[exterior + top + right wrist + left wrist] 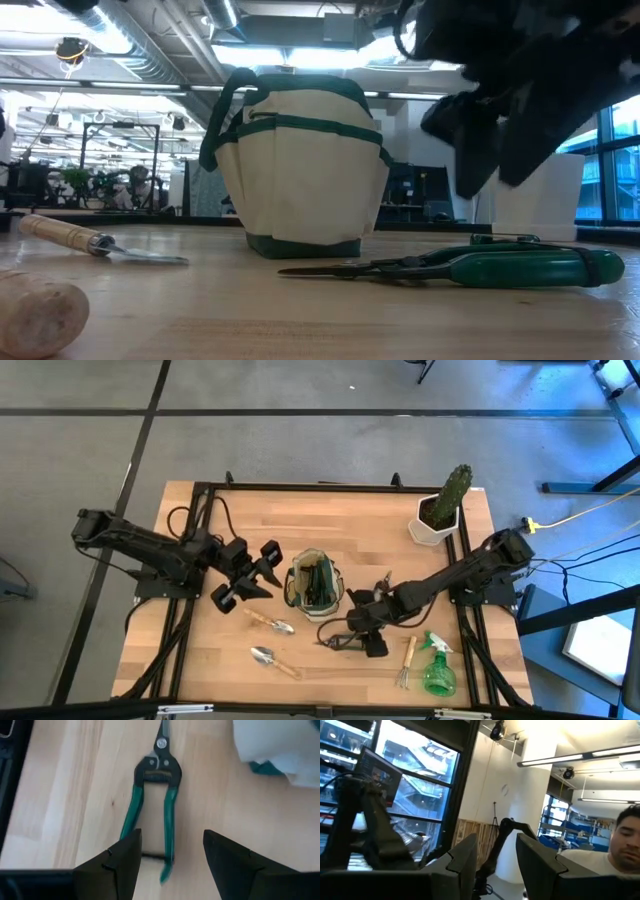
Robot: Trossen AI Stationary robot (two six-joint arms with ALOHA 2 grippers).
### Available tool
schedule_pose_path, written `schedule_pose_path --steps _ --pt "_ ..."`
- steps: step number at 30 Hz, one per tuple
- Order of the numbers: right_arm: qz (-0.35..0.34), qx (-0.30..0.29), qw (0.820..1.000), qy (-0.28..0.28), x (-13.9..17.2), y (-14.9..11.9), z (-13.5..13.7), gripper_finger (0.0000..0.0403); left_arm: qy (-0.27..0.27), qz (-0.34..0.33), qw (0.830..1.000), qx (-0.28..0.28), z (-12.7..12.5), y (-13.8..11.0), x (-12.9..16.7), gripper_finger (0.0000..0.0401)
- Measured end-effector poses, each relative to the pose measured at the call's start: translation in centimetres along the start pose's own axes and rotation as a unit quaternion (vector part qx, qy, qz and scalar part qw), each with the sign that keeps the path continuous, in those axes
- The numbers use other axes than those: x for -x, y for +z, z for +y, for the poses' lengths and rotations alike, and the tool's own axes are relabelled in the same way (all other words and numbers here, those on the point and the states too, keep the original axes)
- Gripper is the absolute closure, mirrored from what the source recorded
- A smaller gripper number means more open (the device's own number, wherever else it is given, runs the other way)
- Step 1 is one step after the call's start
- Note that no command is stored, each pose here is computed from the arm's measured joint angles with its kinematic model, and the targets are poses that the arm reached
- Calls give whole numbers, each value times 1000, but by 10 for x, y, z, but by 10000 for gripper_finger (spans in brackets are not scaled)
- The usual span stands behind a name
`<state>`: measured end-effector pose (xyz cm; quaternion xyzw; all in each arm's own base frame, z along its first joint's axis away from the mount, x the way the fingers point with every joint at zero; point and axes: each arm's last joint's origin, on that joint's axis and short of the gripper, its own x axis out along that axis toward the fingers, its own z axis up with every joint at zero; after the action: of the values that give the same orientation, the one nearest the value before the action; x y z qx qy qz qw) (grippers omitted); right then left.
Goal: Pick & Place Garden tools in Gardening bag
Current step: Put the bottom green fruit pruner into the green gardening bag
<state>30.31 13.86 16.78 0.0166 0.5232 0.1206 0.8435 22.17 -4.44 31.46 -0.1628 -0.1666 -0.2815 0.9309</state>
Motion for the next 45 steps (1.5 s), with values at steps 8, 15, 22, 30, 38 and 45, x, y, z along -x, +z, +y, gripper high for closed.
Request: schedule_pose_path --steps 8,15,22,30,38,45 --pt "95 35 994 -36 -31 3 4 187 4 -8 1000 -8 -26 -10 -9 272" --pt "72 38 996 -38 -33 11 6 187 11 -19 1000 -21 -40 -14 -12 272" --pt "68 42 995 -57 -35 11 5 187 10 -20 999 -25 -41 -14 -12 272" --pt "91 20 993 -65 -52 5 5 187 10 -20 999 -25 -41 -14 -12 272" --pt "84 -29 992 -88 -53 3 11 261 13 -21 999 -25 -41 -14 -12 272" --pt "80 -56 991 -93 -53 0 17 378 18 -22 999 -25 -40 -14 -12 272"
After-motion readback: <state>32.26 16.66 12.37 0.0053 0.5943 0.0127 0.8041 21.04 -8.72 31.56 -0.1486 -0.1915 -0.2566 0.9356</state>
